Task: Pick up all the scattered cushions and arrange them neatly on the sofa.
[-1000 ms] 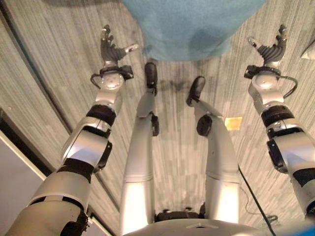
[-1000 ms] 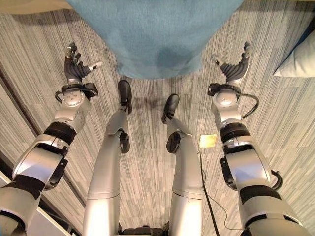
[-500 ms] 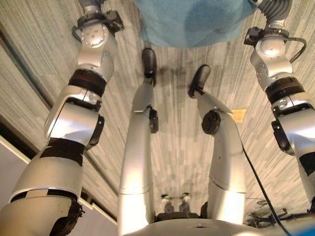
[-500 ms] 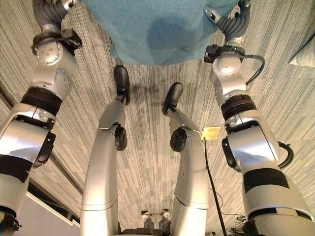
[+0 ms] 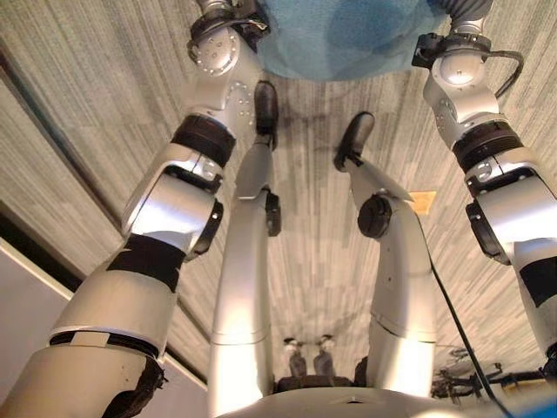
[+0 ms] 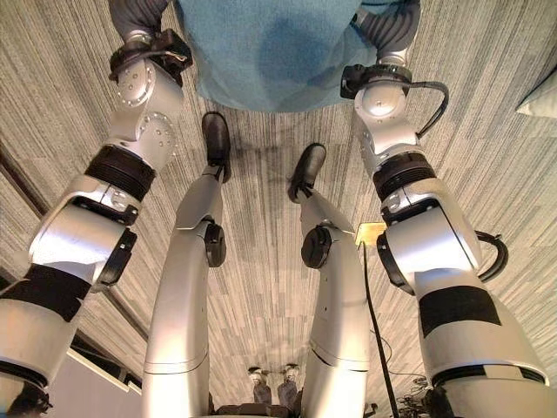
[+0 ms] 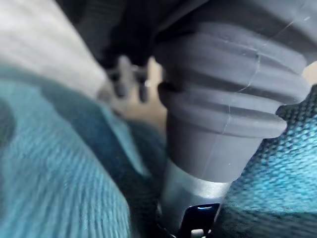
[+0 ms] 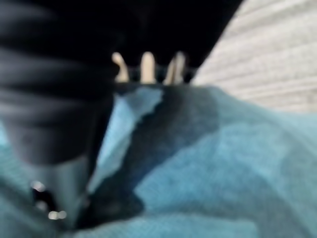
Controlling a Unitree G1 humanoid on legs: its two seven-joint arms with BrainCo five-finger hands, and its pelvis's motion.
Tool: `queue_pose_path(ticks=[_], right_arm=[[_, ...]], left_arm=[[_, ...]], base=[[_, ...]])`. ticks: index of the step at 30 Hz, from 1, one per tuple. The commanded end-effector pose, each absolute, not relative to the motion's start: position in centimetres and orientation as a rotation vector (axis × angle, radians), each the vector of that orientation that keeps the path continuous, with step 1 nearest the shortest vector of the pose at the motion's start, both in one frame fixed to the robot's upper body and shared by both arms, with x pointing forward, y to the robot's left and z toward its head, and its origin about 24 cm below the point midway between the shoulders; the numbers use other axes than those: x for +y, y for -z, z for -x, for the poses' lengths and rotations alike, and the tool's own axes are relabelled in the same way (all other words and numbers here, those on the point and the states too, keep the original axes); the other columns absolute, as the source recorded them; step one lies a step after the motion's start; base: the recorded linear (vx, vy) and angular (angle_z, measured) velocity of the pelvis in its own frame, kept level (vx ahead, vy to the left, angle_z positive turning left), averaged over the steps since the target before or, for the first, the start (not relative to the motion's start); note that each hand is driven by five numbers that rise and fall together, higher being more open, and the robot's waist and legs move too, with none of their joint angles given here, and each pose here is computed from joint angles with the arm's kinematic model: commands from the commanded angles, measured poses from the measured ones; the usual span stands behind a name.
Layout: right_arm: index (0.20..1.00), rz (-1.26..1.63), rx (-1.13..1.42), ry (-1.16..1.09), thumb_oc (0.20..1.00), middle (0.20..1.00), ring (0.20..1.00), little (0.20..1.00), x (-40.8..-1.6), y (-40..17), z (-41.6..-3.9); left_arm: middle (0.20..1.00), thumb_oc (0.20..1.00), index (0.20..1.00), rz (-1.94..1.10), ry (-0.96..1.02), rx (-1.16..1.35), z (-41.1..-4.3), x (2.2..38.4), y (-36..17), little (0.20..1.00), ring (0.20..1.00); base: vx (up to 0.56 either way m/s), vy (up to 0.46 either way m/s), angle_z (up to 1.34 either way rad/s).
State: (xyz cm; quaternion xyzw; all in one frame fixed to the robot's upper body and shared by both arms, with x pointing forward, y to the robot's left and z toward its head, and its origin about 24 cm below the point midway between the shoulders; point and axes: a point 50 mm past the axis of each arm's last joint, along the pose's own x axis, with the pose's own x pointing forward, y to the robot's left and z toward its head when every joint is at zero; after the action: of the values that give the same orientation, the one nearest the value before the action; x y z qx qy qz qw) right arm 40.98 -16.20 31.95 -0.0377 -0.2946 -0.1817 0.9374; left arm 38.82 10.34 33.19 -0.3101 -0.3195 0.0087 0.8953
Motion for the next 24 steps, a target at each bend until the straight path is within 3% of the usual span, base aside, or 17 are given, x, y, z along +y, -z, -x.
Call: queue_pose_path(ticks=[1, 6, 13, 20, 24], right_arm=[[1.000, 0.123, -0.690, 0.045, 1.000, 1.000, 1.000, 1.000, -7.0, -30.7, -40.0], [1.000, 0.164, -0.691, 0.118, 1.000, 1.000, 1.000, 1.000, -9.7, -30.0, -40.2], [1.000, 0.196, -0.720, 0.160, 1.000, 1.000, 1.000, 1.000, -11.5, -30.6, -40.0], [1.000, 0.208, -0.733, 0.111, 1.000, 1.000, 1.000, 1.000, -10.4, -30.9, -39.8], [1.000, 0.251, -0.755, 0.047, 1.000, 1.000, 1.000, 1.000, -9.1, -31.7, -39.6]], left_arm=[[1.000, 1.000, 1.000, 0.658, 0.165, -0.734, -36.9, 5.5, -32.6, 1.000, 1.000], [1.000, 1.000, 1.000, 0.691, 0.002, -0.642, -38.0, 9.8, -27.3, 1.000, 1.000], [1.000, 1.000, 1.000, 0.639, -0.071, -0.629, -37.7, 12.6, -24.8, 1.000, 1.000], [1.000, 1.000, 1.000, 0.470, -0.010, -0.709, -38.1, 11.7, -28.7, 1.000, 1.000], [1.000, 1.000, 1.000, 0.196, 0.060, -0.768, -38.5, 11.5, -32.1, 1.000, 1.000]], base=[[0.00, 0.000, 0.00], [0.00, 0.000, 0.00], [0.00, 0.000, 0.00], [0.01, 0.007, 0.02], [0.00, 0.050, -0.03]])
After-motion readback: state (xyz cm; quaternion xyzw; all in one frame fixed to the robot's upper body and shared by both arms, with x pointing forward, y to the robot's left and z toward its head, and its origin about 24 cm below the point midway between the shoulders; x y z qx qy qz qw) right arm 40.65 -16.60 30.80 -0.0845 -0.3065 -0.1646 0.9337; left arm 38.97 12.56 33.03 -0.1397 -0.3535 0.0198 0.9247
